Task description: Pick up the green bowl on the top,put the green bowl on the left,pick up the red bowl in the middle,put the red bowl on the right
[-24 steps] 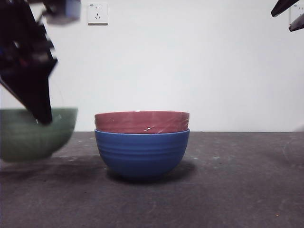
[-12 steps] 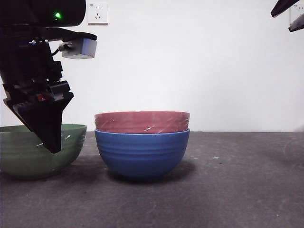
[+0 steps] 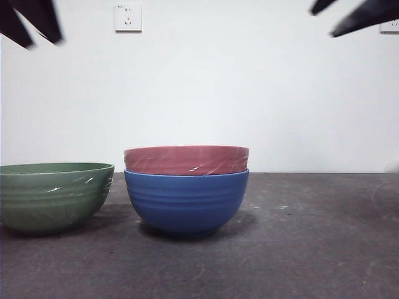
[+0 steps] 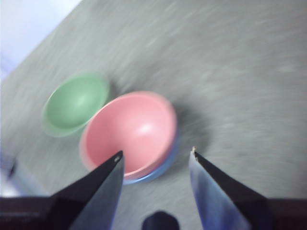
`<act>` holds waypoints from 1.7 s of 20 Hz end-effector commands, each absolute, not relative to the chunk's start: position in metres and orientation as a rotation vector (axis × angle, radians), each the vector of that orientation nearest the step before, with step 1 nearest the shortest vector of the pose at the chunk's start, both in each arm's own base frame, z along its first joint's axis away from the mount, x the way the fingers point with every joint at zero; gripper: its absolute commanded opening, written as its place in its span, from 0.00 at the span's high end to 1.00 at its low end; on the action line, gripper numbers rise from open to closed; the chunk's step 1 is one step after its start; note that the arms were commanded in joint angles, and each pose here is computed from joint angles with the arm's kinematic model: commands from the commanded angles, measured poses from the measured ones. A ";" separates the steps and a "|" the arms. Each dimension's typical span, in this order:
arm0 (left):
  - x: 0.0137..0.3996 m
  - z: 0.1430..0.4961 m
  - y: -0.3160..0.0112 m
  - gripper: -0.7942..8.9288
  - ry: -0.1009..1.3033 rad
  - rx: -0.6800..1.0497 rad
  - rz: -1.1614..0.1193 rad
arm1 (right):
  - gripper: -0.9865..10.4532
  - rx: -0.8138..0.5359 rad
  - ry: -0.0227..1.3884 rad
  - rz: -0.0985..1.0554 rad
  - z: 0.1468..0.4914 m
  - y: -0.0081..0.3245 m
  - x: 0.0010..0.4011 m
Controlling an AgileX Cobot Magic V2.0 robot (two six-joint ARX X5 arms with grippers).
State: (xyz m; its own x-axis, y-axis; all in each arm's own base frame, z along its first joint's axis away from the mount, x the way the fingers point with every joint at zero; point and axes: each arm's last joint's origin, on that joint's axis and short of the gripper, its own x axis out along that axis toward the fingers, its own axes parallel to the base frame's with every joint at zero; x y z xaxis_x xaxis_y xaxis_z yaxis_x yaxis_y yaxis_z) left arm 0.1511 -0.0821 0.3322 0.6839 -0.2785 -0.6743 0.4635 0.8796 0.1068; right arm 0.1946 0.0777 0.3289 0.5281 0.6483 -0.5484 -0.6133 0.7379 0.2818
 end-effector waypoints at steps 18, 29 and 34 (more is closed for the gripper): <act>0.122 0.340 -0.019 0.60 0.746 0.034 -0.333 | 0.72 -0.450 1.052 1.109 0.247 0.255 0.230; 0.121 0.339 -0.019 0.60 0.757 0.036 -0.334 | 0.92 -0.494 1.084 1.122 0.232 0.261 0.234; 0.121 0.340 -0.019 0.60 0.756 0.036 -0.334 | 0.92 -0.593 1.027 1.098 0.235 0.264 0.228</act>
